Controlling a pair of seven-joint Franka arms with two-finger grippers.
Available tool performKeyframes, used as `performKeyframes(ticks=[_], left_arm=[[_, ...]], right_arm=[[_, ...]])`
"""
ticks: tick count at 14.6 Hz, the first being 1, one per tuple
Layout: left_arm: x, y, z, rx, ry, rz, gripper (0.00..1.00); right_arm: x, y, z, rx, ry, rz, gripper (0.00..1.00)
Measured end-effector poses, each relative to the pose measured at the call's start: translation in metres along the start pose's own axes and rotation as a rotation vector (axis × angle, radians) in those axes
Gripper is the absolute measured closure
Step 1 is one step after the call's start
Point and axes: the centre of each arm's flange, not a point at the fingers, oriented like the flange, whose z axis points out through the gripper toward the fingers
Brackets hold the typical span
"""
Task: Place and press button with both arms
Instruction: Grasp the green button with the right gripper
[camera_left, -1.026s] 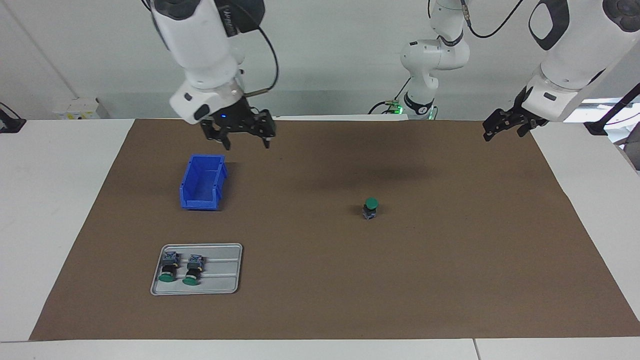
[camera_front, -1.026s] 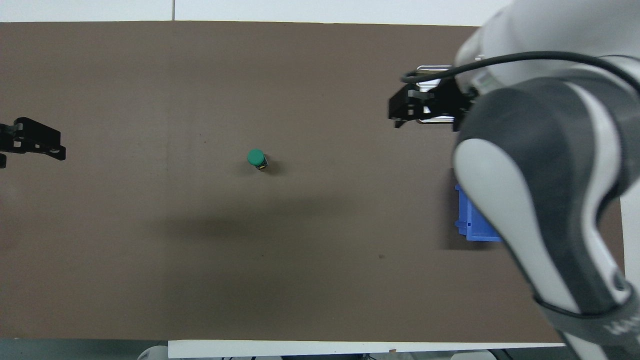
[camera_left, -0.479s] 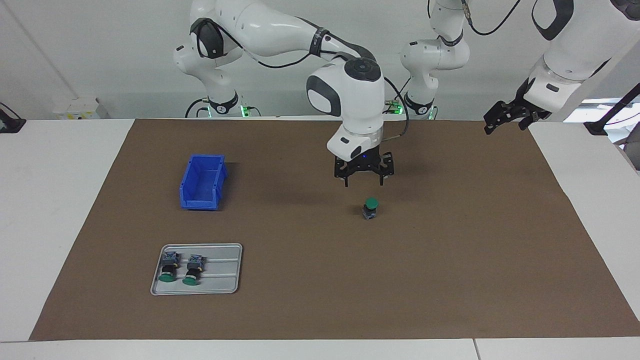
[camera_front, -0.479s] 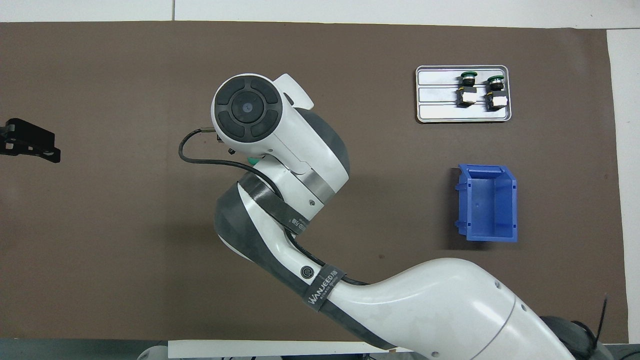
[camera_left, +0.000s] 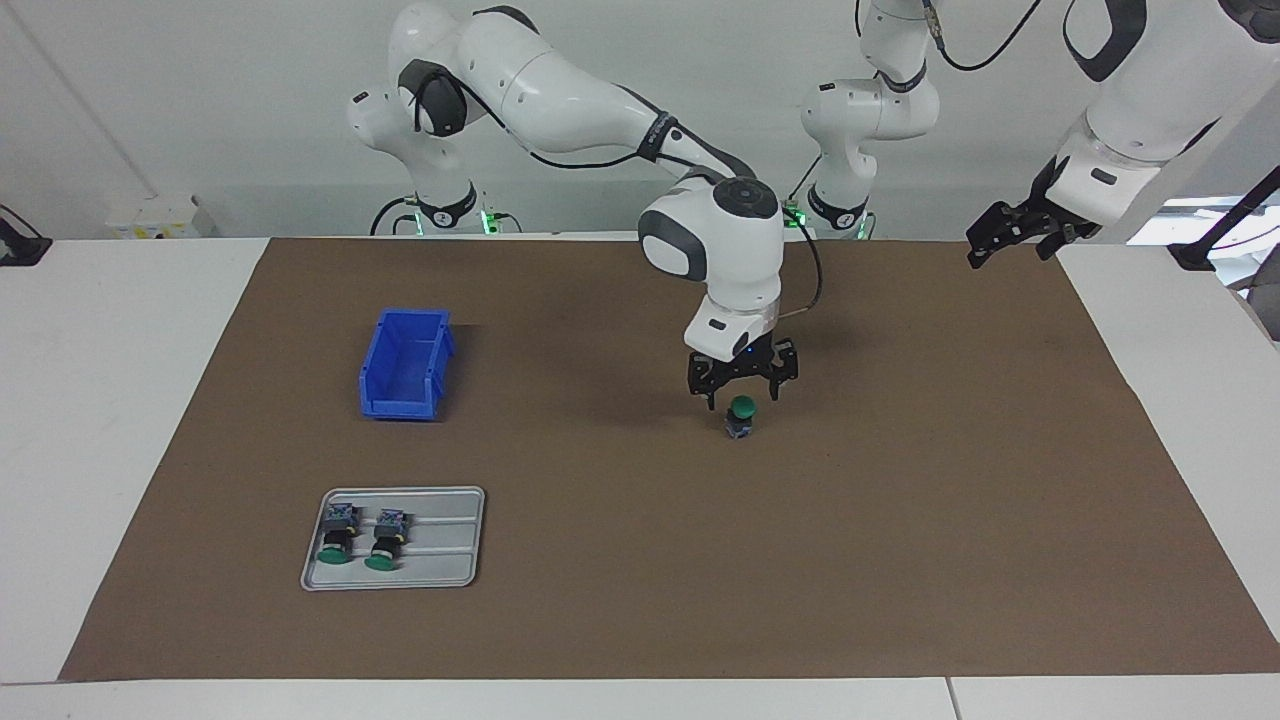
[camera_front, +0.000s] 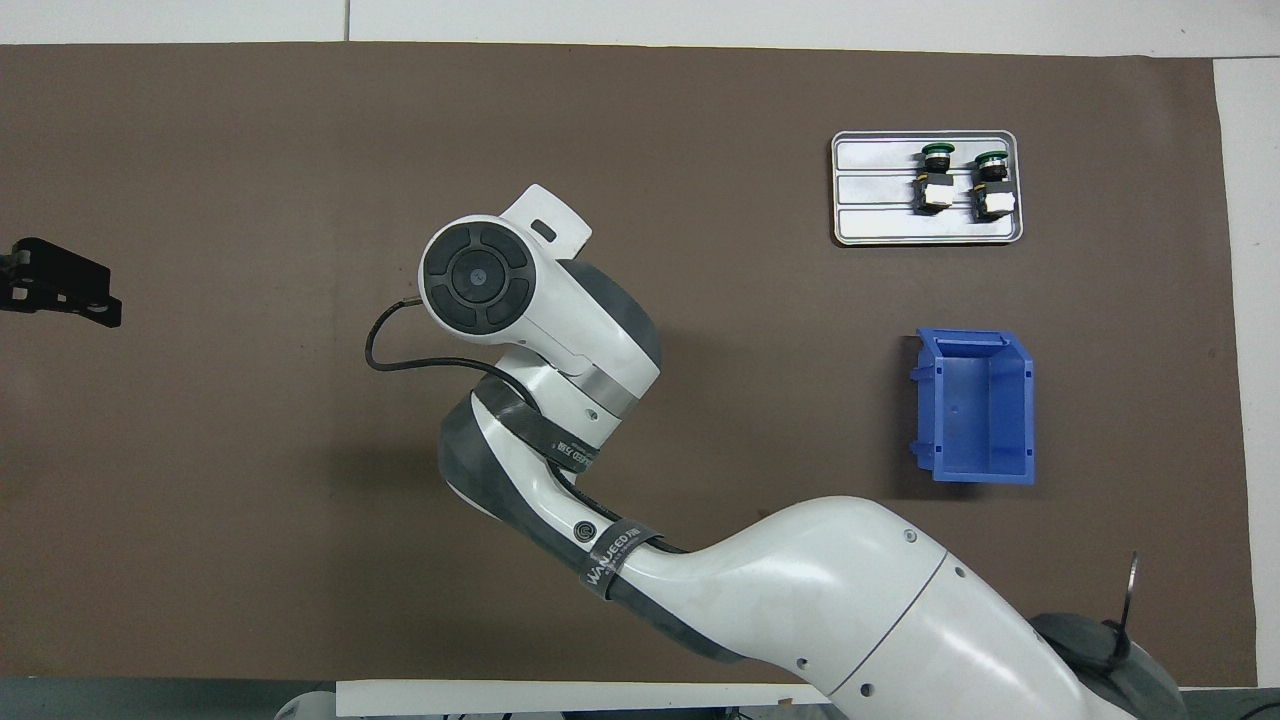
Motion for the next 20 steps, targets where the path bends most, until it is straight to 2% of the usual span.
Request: performKeyframes(ticks=[8, 11, 12, 15, 17, 20], left_arm=[[0.000, 0.002, 0.000, 0.001, 0.000, 0.004, 0.00], [0.000, 0.003, 0.000, 0.001, 0.000, 0.007, 0.00], [0.000, 0.003, 0.000, 0.001, 0.000, 0.009, 0.00], [0.000, 0.003, -0.001, 0.000, 0.006, 0.012, 0.00], [0.001, 0.002, 0.000, 0.000, 0.007, 0.011, 0.00], [0.001, 0.003, 0.000, 0.000, 0.007, 0.012, 0.00]], right_arm=[[-0.030, -0.005, 0.053, 0.035, 0.012, -0.075, 0.00], [-0.036, -0.003, 0.064, 0.023, 0.022, -0.100, 0.03], [-0.036, -0.002, 0.065, 0.019, 0.022, -0.109, 0.10], [-0.034, 0.002, 0.066, 0.016, 0.022, -0.123, 0.46], [-0.032, 0.003, 0.064, 0.016, 0.024, -0.120, 0.64], [-0.021, 0.016, 0.047, -0.023, 0.008, -0.099, 0.64]])
